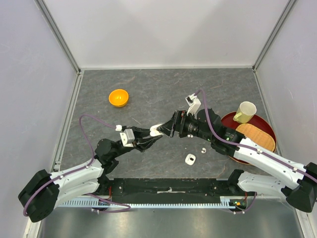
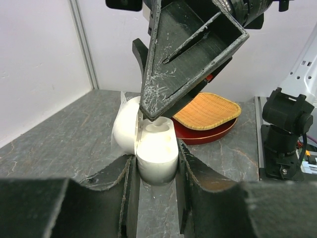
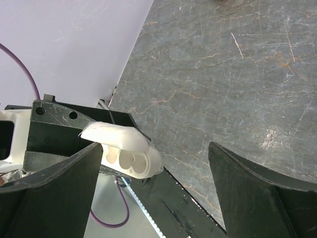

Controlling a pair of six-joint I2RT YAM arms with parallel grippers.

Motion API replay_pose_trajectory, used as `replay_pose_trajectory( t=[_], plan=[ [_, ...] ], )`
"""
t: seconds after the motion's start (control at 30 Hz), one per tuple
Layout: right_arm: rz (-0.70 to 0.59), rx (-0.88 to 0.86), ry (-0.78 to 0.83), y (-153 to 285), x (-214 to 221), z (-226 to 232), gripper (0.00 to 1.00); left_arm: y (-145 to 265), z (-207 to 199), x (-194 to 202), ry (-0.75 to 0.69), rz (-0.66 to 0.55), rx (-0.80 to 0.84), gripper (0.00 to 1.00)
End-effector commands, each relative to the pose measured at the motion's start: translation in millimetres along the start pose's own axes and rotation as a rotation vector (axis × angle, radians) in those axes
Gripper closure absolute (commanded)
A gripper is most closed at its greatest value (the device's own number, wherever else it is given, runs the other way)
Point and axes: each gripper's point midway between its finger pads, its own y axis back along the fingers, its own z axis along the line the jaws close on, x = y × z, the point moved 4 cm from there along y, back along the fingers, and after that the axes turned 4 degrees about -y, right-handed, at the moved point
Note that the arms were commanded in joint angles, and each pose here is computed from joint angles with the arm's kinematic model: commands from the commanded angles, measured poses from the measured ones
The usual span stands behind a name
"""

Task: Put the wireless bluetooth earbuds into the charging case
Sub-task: Open the charging case.

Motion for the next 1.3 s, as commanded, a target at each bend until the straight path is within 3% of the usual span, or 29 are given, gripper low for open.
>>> replay_pose_trajectory(
  t=[0.0,0.27,0.63,1.03,1.27],
  plan=[
    [-0.093,-0.052,0.001,1.4,-20.3,13.3,0.06,-4.9,6.9,-16.8,-0.073,-0.07,-0.035,0.98],
    [-0.161,-0.126,0.047,20.2,-35.5,31.7,0.06,-1.3,20.7,-10.2,-0.059,-0.055,-0.144,0.98],
    [-0.155,-0.047,0.037,15.4,-33.8,15.5,0.06,0.5,25.9,-12.6,-0.04,-0.074,-0.184,0.98],
    [-0.028,-0.106,-0.018,1.0,-10.9,12.8,0.23,5.3,26.8,-18.4,-0.031,-0.123,-0.212,0.98],
    [0.014,-0.121,-0.07,-12.7,-2.7,11.1,0.28,3.2,21.8,-20.7,-0.025,-0.132,-0.175,0.98]
  ],
)
